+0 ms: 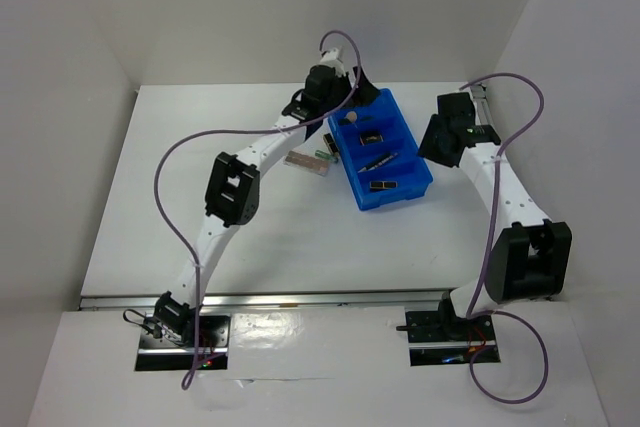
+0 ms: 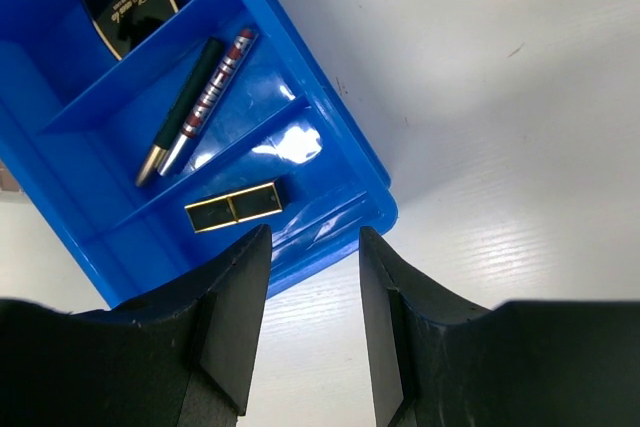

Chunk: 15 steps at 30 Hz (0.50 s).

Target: Organize the makeup

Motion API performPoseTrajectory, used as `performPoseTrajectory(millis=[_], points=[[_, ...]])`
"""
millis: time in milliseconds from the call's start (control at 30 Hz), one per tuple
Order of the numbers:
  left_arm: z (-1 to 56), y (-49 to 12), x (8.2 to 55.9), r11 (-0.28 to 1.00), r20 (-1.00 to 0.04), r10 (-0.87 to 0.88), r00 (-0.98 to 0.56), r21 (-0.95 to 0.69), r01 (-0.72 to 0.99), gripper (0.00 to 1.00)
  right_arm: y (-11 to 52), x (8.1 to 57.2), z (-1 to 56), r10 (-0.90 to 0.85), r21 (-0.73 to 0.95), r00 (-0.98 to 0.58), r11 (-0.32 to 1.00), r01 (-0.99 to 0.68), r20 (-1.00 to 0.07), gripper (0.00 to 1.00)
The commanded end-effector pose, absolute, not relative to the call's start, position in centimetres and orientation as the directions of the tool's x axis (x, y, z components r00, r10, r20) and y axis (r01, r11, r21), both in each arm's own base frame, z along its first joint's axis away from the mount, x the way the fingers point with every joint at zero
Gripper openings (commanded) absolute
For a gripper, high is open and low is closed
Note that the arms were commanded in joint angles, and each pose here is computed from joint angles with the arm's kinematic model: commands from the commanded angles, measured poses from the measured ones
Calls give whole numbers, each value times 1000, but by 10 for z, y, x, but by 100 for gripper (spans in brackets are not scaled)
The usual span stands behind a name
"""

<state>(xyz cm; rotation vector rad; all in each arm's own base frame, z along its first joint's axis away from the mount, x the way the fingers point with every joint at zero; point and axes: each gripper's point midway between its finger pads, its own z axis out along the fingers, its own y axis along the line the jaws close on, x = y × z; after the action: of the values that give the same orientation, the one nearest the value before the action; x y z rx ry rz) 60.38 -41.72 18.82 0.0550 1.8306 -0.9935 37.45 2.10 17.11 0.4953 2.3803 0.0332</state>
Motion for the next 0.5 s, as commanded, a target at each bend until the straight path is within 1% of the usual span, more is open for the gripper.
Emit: performPoseTrajectory(millis=[0, 33, 67, 100, 133, 167, 200, 233, 300, 333, 400, 433, 467], points=[[340, -393, 580, 638, -874, -411, -259, -479, 603, 89, 18, 379, 205, 358, 181, -630, 927, 328, -689, 48], [331, -390, 576, 656, -883, -380, -275, -468, 593, 85, 18, 379, 205, 358, 181, -630, 927, 328, -689, 48], [353, -380, 566, 666, -887, -386, -252, -457, 589, 70, 19, 378, 209, 359, 191, -625, 928, 321, -693, 48], [353, -375, 562, 681, -892, -373, -256, -450, 577, 62, 19, 378, 209, 359, 191, -625, 928, 320, -693, 48], [325, -365, 562, 734, -895, -332, -298, -444, 514, 51, 19, 379, 216, 360, 199, -611, 927, 317, -705, 48], [317, -352, 563, 766, -892, -326, -314, -443, 466, 40, 21, 378, 220, 361, 209, -606, 928, 308, -708, 48], [316, -341, 559, 795, -895, -313, -317, -429, 428, 25, 21, 378, 220, 361, 209, -606, 928, 308, -708, 48], [278, -326, 559, 854, -884, -265, -385, -401, 332, 20, 21, 378, 220, 361, 209, -606, 928, 308, -708, 48], [256, -299, 558, 904, -865, -226, -449, -357, 233, 15, 26, 376, 225, 357, 220, -603, 931, 291, -714, 48], [240, -289, 559, 928, -849, -220, -481, -334, 165, 15, 26, 375, 221, 356, 217, -609, 931, 293, -709, 48], [201, -266, 548, 956, -790, -173, -589, -278, 93, 23, 30, 373, 225, 357, 234, -610, 933, 275, -708, 48], [195, -264, 545, 960, -775, -162, -611, -267, 86, 28, 30, 372, 220, 357, 230, -617, 933, 277, -701, 48], [182, -258, 545, 966, -758, -145, -636, -246, 73, 40, 33, 372, 220, 365, 246, -619, 930, 273, -695, 48]])
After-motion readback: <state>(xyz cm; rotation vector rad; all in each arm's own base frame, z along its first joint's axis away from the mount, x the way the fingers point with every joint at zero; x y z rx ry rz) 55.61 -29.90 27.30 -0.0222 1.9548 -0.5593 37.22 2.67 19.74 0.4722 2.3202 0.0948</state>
